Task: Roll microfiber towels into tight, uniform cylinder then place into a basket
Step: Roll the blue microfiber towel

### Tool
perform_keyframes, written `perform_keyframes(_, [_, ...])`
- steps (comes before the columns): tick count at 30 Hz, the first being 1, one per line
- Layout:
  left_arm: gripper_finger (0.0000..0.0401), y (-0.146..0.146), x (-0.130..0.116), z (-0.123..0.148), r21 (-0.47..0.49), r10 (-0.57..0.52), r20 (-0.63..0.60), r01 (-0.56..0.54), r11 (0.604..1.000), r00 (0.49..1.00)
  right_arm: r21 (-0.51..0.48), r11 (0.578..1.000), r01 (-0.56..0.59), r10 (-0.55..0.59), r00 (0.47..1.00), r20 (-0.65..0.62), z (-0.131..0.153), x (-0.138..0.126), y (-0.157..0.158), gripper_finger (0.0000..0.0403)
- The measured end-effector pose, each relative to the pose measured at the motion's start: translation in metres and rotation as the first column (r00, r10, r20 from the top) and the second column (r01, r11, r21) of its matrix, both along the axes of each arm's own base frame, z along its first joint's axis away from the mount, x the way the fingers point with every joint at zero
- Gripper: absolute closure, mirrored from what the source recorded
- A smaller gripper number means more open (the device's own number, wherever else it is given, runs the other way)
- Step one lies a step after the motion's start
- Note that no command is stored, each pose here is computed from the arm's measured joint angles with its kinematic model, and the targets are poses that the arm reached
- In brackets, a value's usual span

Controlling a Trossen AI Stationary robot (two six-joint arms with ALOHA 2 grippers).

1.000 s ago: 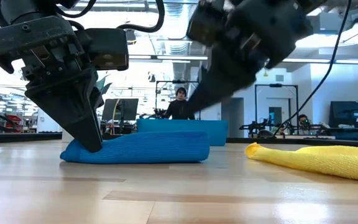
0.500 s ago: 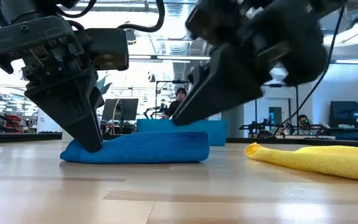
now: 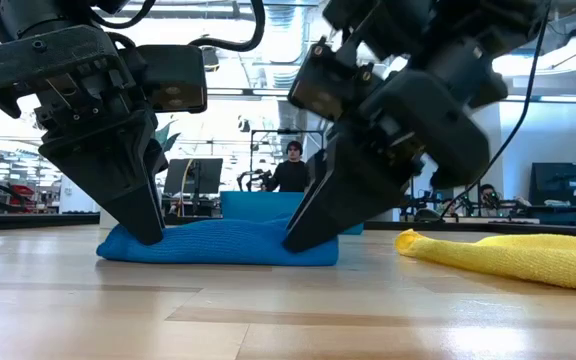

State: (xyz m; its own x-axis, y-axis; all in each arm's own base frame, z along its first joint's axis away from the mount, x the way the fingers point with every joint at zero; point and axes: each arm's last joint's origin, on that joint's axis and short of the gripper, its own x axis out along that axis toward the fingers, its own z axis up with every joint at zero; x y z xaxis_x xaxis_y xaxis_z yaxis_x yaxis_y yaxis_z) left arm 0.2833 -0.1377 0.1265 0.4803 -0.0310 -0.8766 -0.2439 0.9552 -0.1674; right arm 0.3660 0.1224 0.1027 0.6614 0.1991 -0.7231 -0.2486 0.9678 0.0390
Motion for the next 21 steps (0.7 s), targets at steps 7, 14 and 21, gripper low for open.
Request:
perform_keyframes(7, [0.0288,-0.002,-0.003,0.005,0.004,-0.023,0.01,0.023,1.0,1.0,0.042,0.998,0.05,-0.049,0.999,-0.02,0.0,0.001,-0.004,0.0288])
perform_keyframes(14, [0.0288,-0.009,-0.007,0.006,0.034,-0.043,0.025,0.042,0.999,0.999,0.068,0.996,0.054,-0.052,0.998,-0.028,-0.001,0.002,-0.009,0.0288])
perform_keyframes(21, [0.0288,-0.007,-0.006,0.006,0.066,-0.054,0.034,0.052,0.996,0.998,0.07,0.996,0.059,-0.057,0.998,-0.031,-0.001,0.003,-0.011,0.0288])
